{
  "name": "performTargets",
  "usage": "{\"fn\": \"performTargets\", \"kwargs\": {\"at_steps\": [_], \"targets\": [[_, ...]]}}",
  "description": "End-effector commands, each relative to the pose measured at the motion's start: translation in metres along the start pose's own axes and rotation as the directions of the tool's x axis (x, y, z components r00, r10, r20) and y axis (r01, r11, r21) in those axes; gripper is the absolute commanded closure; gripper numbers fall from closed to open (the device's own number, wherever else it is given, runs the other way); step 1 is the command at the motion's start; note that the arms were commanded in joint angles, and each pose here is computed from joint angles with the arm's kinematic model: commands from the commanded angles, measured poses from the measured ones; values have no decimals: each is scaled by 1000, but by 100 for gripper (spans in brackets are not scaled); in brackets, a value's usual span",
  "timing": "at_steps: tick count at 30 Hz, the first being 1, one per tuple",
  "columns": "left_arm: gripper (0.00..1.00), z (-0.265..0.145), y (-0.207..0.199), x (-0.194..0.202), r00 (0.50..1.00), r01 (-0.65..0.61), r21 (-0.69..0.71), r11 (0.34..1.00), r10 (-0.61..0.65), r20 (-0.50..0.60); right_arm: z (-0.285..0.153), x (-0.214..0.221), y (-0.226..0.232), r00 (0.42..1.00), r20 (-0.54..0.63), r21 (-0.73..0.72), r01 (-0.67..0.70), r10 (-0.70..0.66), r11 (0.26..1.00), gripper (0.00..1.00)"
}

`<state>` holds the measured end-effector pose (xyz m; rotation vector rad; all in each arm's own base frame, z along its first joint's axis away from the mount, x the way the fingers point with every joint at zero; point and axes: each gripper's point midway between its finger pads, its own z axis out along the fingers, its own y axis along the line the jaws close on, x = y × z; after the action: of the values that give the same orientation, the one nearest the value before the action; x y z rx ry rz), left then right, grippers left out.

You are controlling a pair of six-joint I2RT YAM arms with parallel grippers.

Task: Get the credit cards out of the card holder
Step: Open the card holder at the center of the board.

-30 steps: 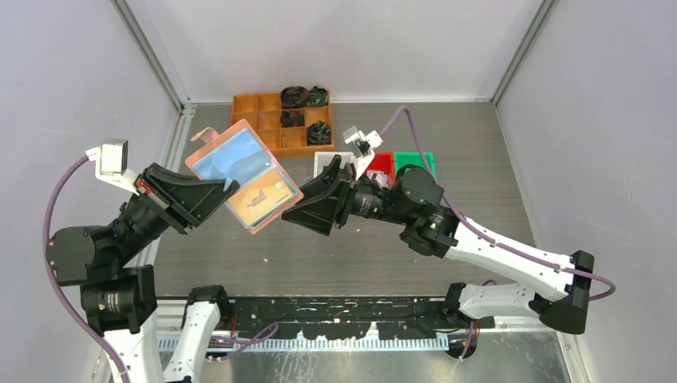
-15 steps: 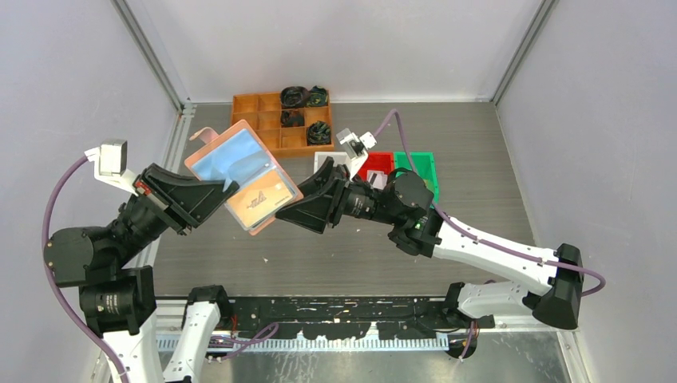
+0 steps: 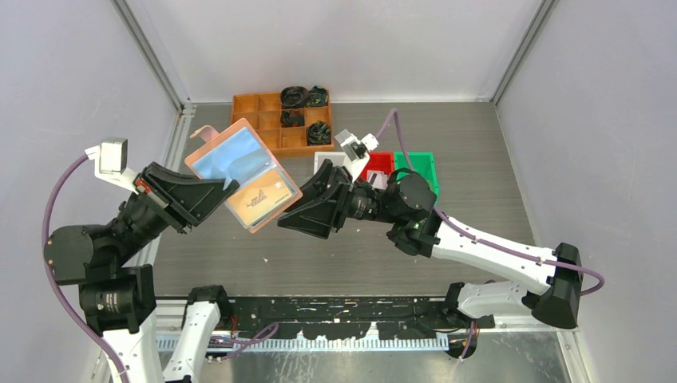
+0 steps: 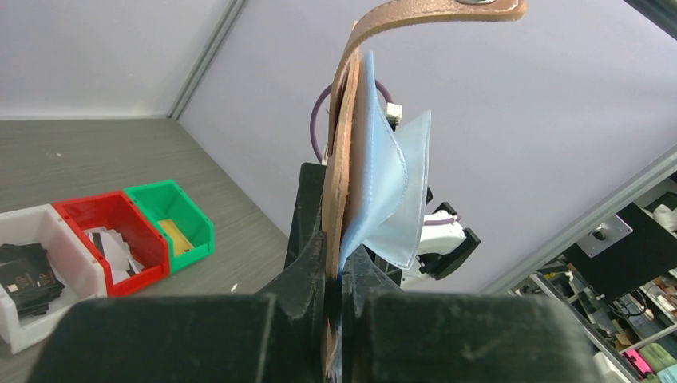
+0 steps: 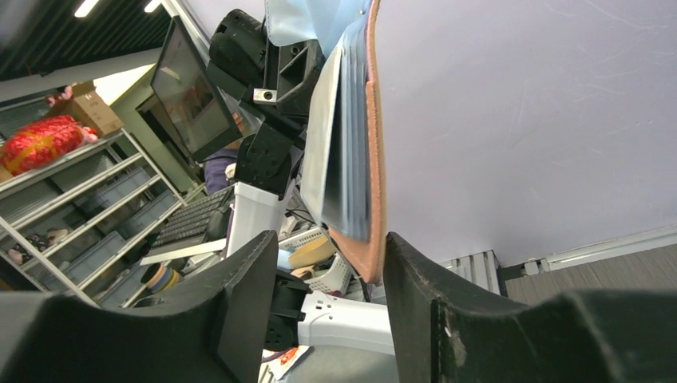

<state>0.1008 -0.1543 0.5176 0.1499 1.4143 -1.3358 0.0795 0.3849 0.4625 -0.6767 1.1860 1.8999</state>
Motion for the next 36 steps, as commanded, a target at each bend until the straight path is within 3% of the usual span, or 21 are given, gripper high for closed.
{"fn": "performTargets", "kwargs": {"at_steps": [1, 9, 15, 22, 26, 30, 36], "targets": [[100, 0, -14, -9, 999, -44, 27, 999, 44, 26, 3, -18, 19, 998, 55, -66, 28, -24, 997, 47], [100, 0, -16, -9, 999, -47, 29, 998, 46, 27, 6, -28, 8, 993, 120, -11, 15, -14, 1000, 70], [100, -2, -18, -9, 998, -48, 30, 998, 47, 28, 8, -30, 4, 991, 134, 2, 2, -3, 1000, 74], [100, -2, -21, -9, 999, -44, 36, 998, 43, 28, 8, -40, -3, 980, 197, 33, -5, -1, 999, 73], [100, -2, -21, -8, 999, -39, 35, 999, 38, 25, 8, -53, -7, 957, 289, 28, -22, 13, 999, 67], [100, -3, -19, -6, 999, -42, 32, 999, 41, 22, 9, -65, 1, 930, 361, -44, -54, 66, 998, 51], [100, -3, -17, -4, 999, -45, 33, 998, 45, 14, 16, -72, 10, 922, 368, -103, -88, 120, 991, 51]]}}
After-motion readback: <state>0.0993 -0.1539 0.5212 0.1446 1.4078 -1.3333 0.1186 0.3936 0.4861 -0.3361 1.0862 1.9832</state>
